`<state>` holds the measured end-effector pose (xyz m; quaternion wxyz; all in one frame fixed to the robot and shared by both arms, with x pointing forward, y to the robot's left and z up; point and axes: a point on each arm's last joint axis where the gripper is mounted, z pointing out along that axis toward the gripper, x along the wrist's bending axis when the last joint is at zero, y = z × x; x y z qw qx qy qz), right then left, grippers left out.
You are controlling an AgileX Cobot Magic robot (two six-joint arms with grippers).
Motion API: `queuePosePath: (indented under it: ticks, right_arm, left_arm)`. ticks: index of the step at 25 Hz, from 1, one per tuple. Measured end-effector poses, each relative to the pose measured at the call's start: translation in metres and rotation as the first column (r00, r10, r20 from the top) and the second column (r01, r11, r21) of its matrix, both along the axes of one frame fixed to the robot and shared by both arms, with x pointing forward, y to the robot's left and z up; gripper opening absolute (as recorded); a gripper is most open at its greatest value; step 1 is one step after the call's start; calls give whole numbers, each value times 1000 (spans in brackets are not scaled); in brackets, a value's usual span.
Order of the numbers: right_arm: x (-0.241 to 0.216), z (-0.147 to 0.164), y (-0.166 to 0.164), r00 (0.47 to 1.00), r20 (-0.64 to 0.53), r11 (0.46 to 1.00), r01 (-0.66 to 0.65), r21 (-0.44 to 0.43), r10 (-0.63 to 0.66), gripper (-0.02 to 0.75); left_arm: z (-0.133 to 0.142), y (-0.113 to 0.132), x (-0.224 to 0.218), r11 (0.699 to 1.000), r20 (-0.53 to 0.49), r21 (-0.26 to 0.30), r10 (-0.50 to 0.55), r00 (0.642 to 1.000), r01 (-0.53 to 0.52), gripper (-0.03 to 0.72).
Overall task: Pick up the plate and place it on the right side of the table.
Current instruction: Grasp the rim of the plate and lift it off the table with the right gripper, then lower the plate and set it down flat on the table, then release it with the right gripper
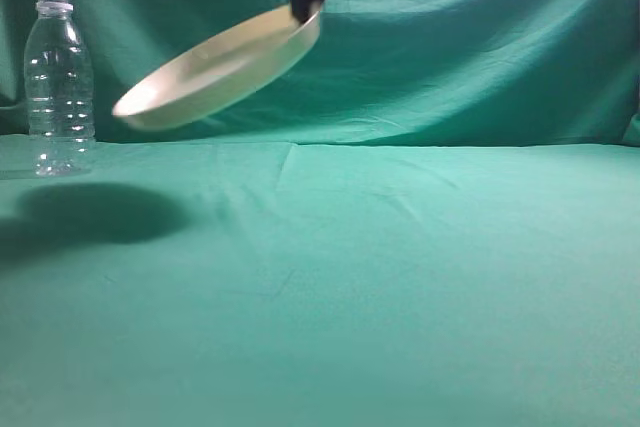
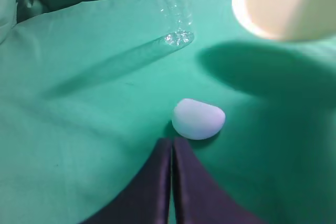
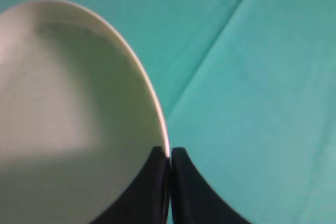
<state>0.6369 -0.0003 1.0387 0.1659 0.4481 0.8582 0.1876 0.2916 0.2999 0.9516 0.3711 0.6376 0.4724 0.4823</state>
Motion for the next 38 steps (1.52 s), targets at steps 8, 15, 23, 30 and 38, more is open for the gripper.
queuePosePath:
  ticks: [8, 15, 23, 30, 38]
  right_arm:
    - [-11, 64, -88, 992, -10, 992, 122, -31, -123, 0]
    - [-42, 53, -200, 947, -14, 947, 320, -38, -321, 0]
    - [-64, -11, -276, 861, -72, 864, 501, -54, -504, 0]
    - [-62, -55, -293, 842, -85, 847, 530, -47, -532, 0]
    - [-47, -94, -292, 843, -128, 853, 517, -69, -522, 144]
  left_arm:
    - [0, 0, 0, 1000, 0, 0, 0, 1000, 0, 0]
    - [0, 0, 0, 1000, 0, 0, 0, 1000, 0, 0]
    - [0, 0, 0, 1000, 0, 0, 0, 1000, 0, 0]
    - [0, 0, 0, 1000, 0, 0, 0, 1000, 0, 0]
    - [0, 0, 0, 1000, 0, 0, 0, 1000, 0, 0]
